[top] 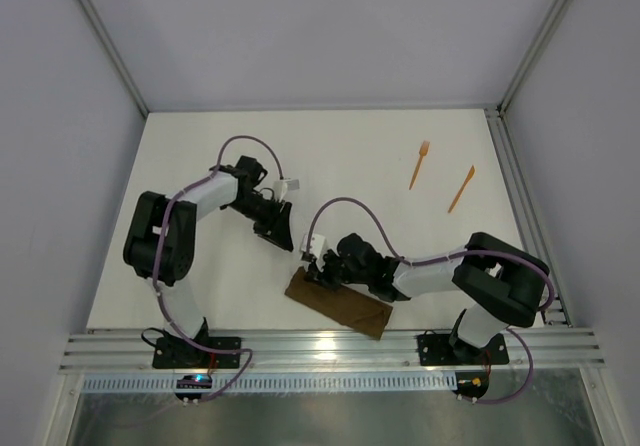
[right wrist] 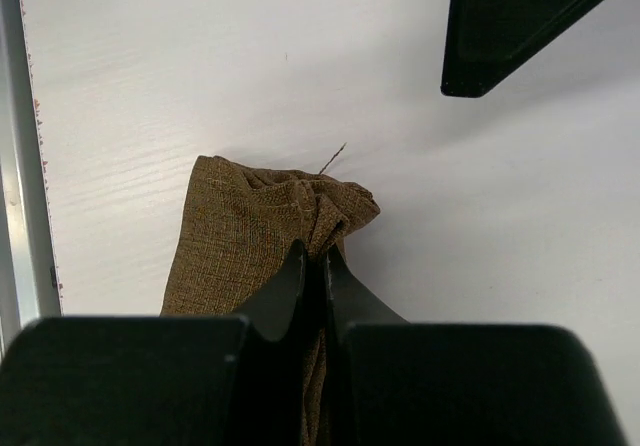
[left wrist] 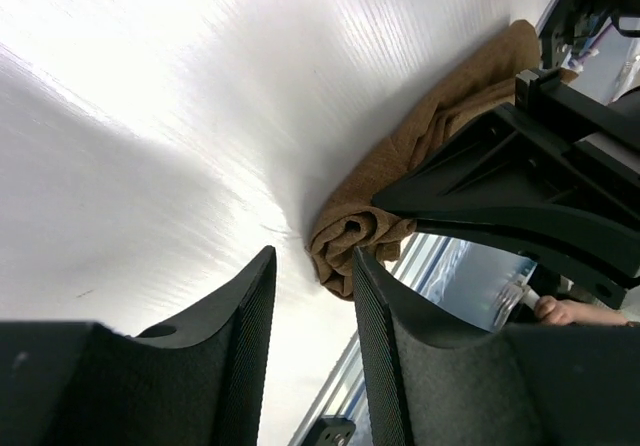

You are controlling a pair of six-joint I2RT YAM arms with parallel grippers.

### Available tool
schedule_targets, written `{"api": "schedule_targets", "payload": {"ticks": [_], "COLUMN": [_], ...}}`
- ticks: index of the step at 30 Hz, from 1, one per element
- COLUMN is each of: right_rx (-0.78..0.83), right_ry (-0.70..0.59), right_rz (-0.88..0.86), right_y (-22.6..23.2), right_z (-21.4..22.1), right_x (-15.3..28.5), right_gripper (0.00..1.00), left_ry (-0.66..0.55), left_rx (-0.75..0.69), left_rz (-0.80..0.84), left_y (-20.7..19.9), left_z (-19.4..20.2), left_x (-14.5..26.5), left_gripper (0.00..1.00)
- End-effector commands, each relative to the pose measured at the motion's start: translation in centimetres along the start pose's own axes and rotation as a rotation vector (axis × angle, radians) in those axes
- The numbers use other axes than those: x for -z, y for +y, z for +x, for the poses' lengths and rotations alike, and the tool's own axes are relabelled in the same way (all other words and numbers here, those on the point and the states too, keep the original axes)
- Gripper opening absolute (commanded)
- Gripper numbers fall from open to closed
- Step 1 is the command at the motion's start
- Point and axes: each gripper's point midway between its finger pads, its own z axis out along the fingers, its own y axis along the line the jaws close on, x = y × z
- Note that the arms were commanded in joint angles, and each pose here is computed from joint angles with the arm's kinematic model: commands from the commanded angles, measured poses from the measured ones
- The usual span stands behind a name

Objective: Fold the napkin into a case and place the utensils inside
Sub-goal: Stuff the top corner of the smaller-rectangle-folded napkin into the folded napkin.

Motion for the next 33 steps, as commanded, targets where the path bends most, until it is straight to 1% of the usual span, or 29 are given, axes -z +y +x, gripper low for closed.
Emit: {"api": "schedule_targets", "payload": {"ticks": [1,4,5,10,13,15,16,18,19,22,23,24,25,27,28,31,33], "right_rx": [0.094,0.110,0.114,0.115,0.121,0.131,0.135,0.144,0.147,0.140,0.136,0.122,0.111,0.077,0.065,0.011,-0.036], "right_ry": [-0.077,-0.073,-0.078,-0.070,-0.062,-0.055,-0.042,-0.036,-0.037,-0.026,-0.025,-0.017,-0.007,0.003,0.007,0.026,0.032], "right_rz": [-0.012,-0.017,-0.019,-0.039,-0.040,-0.044,-0.046,-0.054,-0.059,-0.064,-0.061,-0.059,-0.052,-0.045,-0.027,-0.001,0.002], "right_y": [0.1,0.1,0.1,0.4,0.4,0.4,0.4,0.5,0.5,0.6,0.5,0.4,0.3,0.4,0.1,0.0,0.1], "right_z": [-2.4,-2.6,-2.9,-3.1,-3.0,-3.2,-3.0,-3.1,-3.3,-3.1,-3.2,-3.1,-3.1,-2.8,-2.7,-2.1,-1.7], "right_x": [0.0,-0.2,-0.3,-0.4,-0.3,-0.4,-0.3,-0.4,-0.4,-0.5,-0.7,-0.9,-1.0,-1.1,-1.0,-0.7,-0.8], "right_gripper": [0.03,0.03,0.03,0.03,0.03,0.03,0.03,0.03,0.03,0.04,0.08,0.20,0.29,0.43,0.45,0.45,0.42], "left_ry": [-0.006,0.081,0.090,0.112,0.141,0.156,0.160,0.156,0.147,0.125,0.112,0.106,0.102,0.105,0.109,0.108,0.105], "left_rx": [-0.056,-0.062,-0.069,-0.089,-0.091,-0.083,-0.073,-0.070,-0.070,-0.068,-0.076,-0.079,-0.078,-0.072,-0.069,-0.052,-0.044], "left_rz": [-0.036,-0.005,-0.002,0.013,0.016,0.027,0.032,0.056,0.063,0.072,0.070,0.070,0.067,0.055,0.032,-0.008,-0.021], "left_y": [-0.8,-1.5,-1.6,-1.7,-1.6,-1.7,-1.6,-1.9,-2.0,-2.1,-2.0,-2.0,-1.9,-1.5,-1.0,-0.2,0.1], "left_z": [-0.8,1.4,1.7,2.5,3.2,3.8,4.0,3.9,3.8,3.1,2.8,2.6,2.5,2.6,2.7,2.9,3.0], "left_x": [0.2,-1.5,-1.8,-2.8,-3.3,-3.7,-3.8,-3.9,-3.8,-3.6,-3.7,-3.6,-3.6,-3.7,-3.6,-3.5,-3.5], "left_gripper": [0.40,0.46,0.48,0.49,0.44,0.38,0.32,0.25,0.16,0.00,0.00,0.00,0.00,0.00,0.00,0.00,0.00]}}
